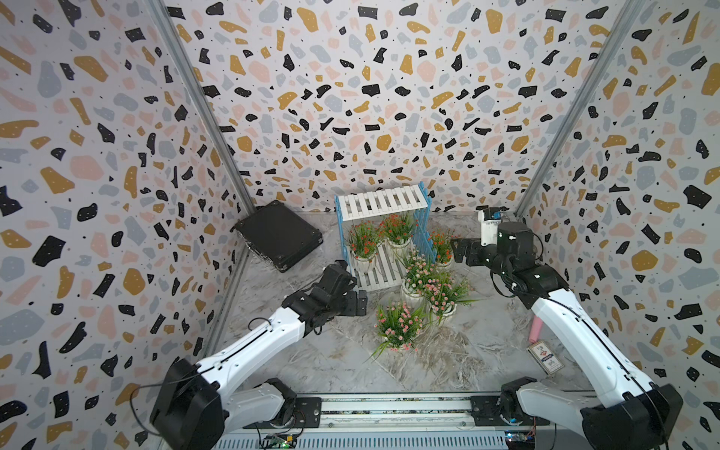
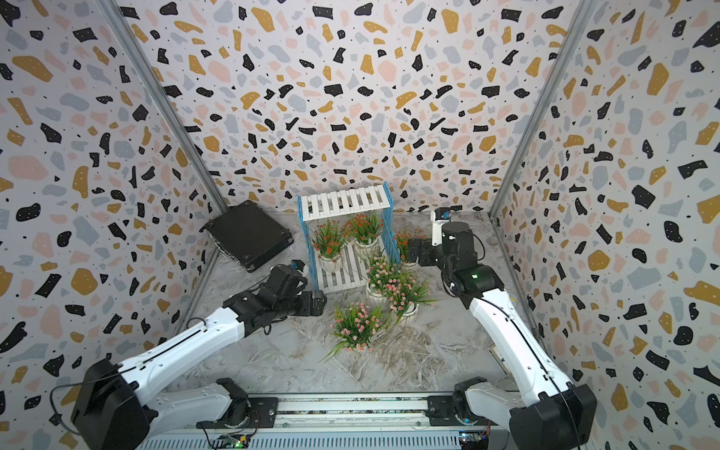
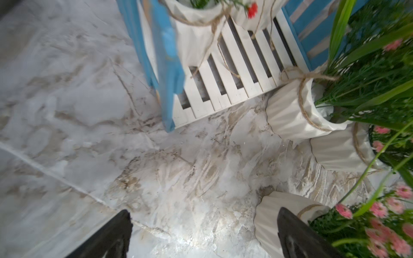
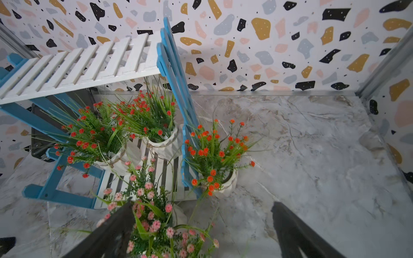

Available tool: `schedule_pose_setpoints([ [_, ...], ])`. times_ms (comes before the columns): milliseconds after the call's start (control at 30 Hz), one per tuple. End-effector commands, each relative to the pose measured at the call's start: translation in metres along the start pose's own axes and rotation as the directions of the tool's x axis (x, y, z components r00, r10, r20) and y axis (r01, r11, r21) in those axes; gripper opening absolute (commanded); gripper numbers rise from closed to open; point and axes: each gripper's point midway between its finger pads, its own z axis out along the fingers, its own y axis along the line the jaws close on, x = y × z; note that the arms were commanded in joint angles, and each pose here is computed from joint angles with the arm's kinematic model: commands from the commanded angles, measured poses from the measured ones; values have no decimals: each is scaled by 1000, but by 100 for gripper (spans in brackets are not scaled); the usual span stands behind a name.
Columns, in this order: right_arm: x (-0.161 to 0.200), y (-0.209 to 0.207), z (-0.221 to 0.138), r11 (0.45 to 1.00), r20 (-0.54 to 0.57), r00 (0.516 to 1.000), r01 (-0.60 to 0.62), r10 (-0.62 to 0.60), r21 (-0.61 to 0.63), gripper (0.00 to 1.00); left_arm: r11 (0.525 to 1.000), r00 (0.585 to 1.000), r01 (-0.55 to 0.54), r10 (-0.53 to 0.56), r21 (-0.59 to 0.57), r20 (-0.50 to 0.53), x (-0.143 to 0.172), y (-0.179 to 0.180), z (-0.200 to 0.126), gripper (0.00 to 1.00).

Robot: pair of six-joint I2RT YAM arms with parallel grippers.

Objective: Place the baby's breath potted plants on the rack by color
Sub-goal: Move the baby's breath potted plant to the center of the board.

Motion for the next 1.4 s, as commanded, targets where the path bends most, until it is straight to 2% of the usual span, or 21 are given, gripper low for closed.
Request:
schedule_pose_setpoints([
  [0, 0, -5, -19, 999, 20, 999, -31, 31, -11, 98, 994, 995, -62, 55, 88, 82, -30, -34, 8, 99],
  [167, 3, -19, -25, 997, 46, 996, -72, 72, 4, 98, 984, 990, -128, 119, 121, 77, -39, -57, 32, 98],
  [333, 7, -25, -23, 995, 79, 992, -102, 102, -2, 96, 986, 989, -146, 144, 81, 29, -42, -59, 69, 98],
  [600, 2, -31, -28, 994, 111, 989, -105, 103, 16, 96, 974, 976, -215, 212, 75, 45, -63, -72, 109, 98],
  [800, 3, -33, -28, 994, 112, 988, -109, 107, 17, 95, 954, 965, -261, 256, 146, 57, -65, -88, 123, 98],
  [967, 0, -32, -28, 994, 121, 987, -111, 109, 9, 95, 943, 966, -257, 255, 212, 40, -57, -102, 133, 98],
  [1367, -1, -36, -31, 994, 120, 988, -105, 99, 38, 95, 899, 945, -322, 325, 295, 40, -39, -156, 133, 97],
])
